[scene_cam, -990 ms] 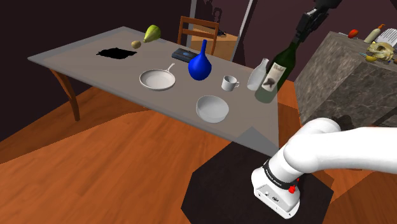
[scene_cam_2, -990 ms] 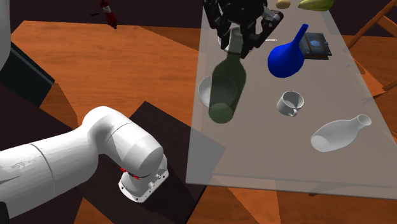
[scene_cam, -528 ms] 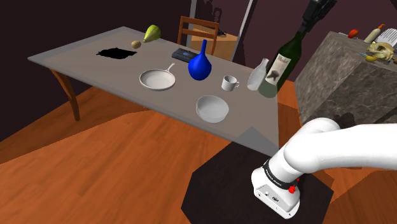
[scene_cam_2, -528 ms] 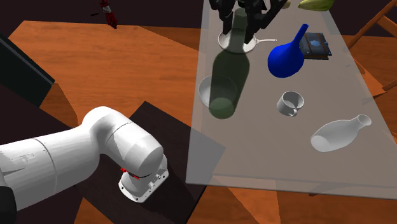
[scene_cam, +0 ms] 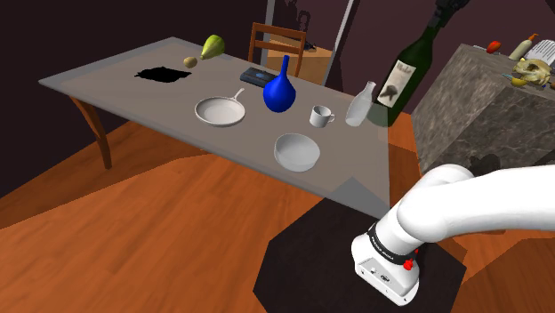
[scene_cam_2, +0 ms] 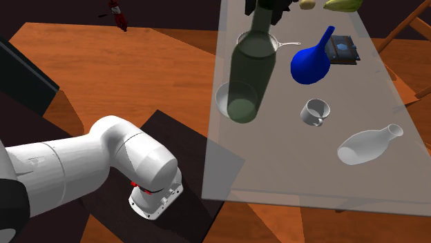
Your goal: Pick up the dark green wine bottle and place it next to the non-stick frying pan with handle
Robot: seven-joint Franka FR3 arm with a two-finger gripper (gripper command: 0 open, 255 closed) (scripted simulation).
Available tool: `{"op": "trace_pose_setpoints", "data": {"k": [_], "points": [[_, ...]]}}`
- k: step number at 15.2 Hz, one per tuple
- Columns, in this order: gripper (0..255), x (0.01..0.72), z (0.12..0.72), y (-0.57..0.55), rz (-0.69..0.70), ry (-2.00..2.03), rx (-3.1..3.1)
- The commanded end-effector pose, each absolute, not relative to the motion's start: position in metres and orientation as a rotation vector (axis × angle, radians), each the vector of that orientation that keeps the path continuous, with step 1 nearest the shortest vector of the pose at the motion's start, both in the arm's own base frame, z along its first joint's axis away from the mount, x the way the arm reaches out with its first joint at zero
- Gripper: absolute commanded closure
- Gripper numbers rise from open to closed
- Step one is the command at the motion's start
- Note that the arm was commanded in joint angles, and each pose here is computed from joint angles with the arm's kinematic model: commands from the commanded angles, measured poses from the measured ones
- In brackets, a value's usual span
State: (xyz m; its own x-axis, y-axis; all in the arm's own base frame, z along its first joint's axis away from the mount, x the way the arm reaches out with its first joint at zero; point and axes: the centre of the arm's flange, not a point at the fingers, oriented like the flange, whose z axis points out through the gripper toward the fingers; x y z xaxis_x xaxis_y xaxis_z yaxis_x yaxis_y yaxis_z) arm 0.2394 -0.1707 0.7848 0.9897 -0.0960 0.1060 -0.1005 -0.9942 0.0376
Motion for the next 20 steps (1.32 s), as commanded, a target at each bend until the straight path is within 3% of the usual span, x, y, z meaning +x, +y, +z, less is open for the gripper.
{"op": "trace_pose_setpoints", "data": {"k": [1, 12, 20], "points": [[255, 0.241, 0.795, -0.171, 0.162, -0.153, 3.091], [255, 0.241, 0.853, -0.171, 0.162, -0.153, 3.091], [255, 0.319, 0.805, -0.118, 0.162, -0.153, 3.091]]}}
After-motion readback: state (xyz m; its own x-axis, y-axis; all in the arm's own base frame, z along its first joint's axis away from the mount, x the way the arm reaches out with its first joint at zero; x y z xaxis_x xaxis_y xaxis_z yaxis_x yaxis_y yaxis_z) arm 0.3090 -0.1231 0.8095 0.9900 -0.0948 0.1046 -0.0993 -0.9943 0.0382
